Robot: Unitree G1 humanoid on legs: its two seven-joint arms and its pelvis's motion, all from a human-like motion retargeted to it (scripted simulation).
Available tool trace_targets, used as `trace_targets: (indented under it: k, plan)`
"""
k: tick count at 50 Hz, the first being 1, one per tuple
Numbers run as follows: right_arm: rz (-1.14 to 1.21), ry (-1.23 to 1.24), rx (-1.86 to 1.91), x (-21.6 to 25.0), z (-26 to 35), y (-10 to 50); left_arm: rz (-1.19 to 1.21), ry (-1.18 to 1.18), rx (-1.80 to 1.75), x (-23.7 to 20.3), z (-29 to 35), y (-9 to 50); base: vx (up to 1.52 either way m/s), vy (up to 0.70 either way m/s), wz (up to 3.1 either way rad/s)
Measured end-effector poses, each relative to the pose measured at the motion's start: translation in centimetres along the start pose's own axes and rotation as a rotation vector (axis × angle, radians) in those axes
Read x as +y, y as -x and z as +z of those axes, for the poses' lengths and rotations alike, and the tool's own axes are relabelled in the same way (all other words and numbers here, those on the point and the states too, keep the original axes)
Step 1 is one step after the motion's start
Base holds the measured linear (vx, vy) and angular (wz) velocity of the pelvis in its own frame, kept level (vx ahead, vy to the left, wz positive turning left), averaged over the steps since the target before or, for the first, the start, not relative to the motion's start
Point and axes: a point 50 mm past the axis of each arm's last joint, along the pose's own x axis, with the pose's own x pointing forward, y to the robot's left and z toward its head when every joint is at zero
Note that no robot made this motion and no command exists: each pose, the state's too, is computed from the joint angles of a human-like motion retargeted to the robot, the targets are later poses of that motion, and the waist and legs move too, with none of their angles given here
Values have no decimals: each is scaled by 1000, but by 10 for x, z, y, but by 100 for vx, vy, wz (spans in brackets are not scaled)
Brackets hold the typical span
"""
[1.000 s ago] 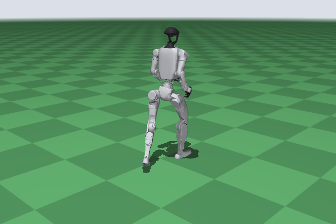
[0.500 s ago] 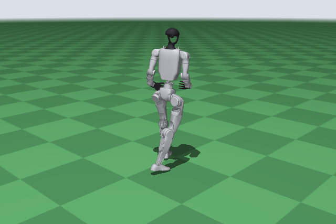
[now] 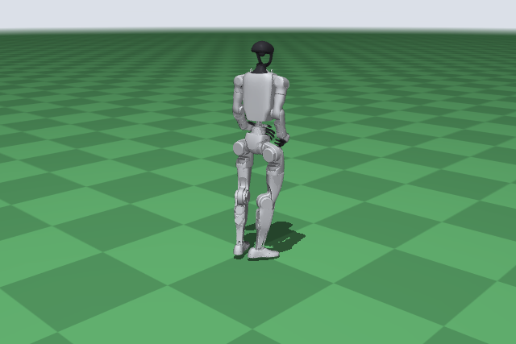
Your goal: Walk run
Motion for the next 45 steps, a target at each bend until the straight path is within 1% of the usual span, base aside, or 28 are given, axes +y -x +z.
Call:
trace_targets:
  k: [2, 7, 14, 19, 23, 27, 29, 33, 37, 40, 42, 45]
  plan:
    - [33, 29, -26, 2, 8, -7, 1, -2, 0, -3, 2, -6, 12, -21, 42]
    - [82, 105, -64, 6, 24, -19, 99, 30, -40, 3, 10, -11, 11, -17, -1]
    - [115, 103, -119, 8, 41, -33, 103, 30, -3, 7, 2, 0, 1, -15, -26]
    - [134, 170, -72, -4, 42, -29, 33, -20, 24, 7, -3, 0, -2, 4, -118]
    - [145, 135, -43, 3, 38, -34, -93, -117, 41, 15, -1, -4, 1, 5, -218]
    - [146, 116, -97, 4, 49, -41, -87, -237, -1, 37, 12, -4, -6, 5, -204]
    - [149, 129, -111, 5, 54, -45, -39, -243, -1, 47, 15, -2, -29, 7, -139]
    - [167, 91, -141, 18, 58, -57, 112, -192, -1, 69, 17, 7, -27, 7, -257]
    - [205, 7, -182, 26, 60, -60, 150, -168, 34, 70, 7, 24, -2, 1, -306]
    - [269, 88, -179, 29, 67, -63, 171, -105, 90, 60, -8, 38, 1, 3, -288]
    - [292, 149, -167, 30, 71, -65, 197, -17, 115, 45, -19, 44, 11, 11, -220]
    - [310, 178, -164, 36, 73, -69, 267, 125, 117, 24, -28, 48, 20, 12, -159]
